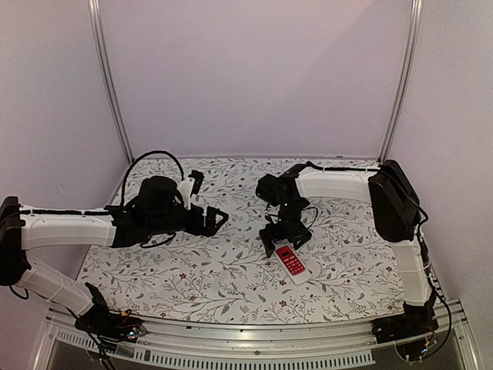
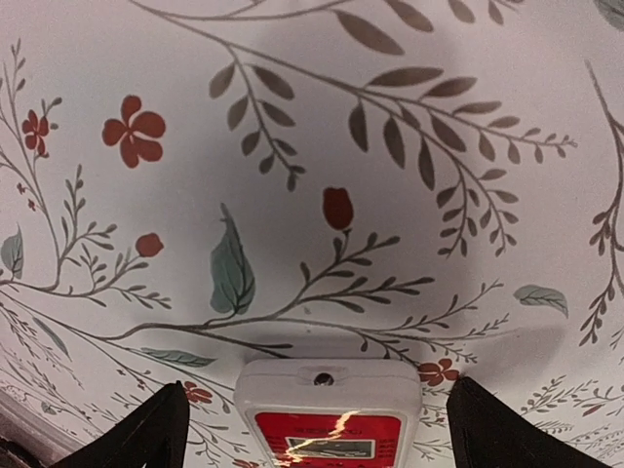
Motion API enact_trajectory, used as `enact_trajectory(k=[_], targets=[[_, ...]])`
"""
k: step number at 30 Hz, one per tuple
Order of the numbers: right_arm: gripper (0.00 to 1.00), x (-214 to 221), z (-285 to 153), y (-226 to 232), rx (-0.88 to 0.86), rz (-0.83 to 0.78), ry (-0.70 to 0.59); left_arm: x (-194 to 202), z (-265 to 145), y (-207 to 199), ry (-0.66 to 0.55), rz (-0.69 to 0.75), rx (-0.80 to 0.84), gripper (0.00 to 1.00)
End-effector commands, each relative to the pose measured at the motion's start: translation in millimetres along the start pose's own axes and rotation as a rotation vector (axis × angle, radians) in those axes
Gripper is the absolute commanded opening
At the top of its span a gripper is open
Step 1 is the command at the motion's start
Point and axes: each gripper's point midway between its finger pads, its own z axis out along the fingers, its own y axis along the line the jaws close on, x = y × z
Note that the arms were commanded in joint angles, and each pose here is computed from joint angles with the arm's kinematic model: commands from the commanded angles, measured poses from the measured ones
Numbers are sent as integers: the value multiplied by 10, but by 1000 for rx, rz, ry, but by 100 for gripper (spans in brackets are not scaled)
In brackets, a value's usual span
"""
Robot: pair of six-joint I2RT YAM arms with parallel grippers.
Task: Load the batteries into the remote control
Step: Place the remote control at the center of the board, then reset both arms
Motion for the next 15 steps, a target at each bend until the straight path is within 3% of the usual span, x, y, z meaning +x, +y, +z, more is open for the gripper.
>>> enact_trajectory(k=[1, 8, 15], targets=[[96, -142, -237, 107, -53, -19, -106, -171, -5, 18, 24, -11, -27, 100], [99, -389, -905, -80, -184, -12, -359, -518, -16, 94, 97, -39, -66, 100], [99, -377, -1866, -767, -302, 81, -704, -1026, -167, 509, 92, -85, -166, 100]])
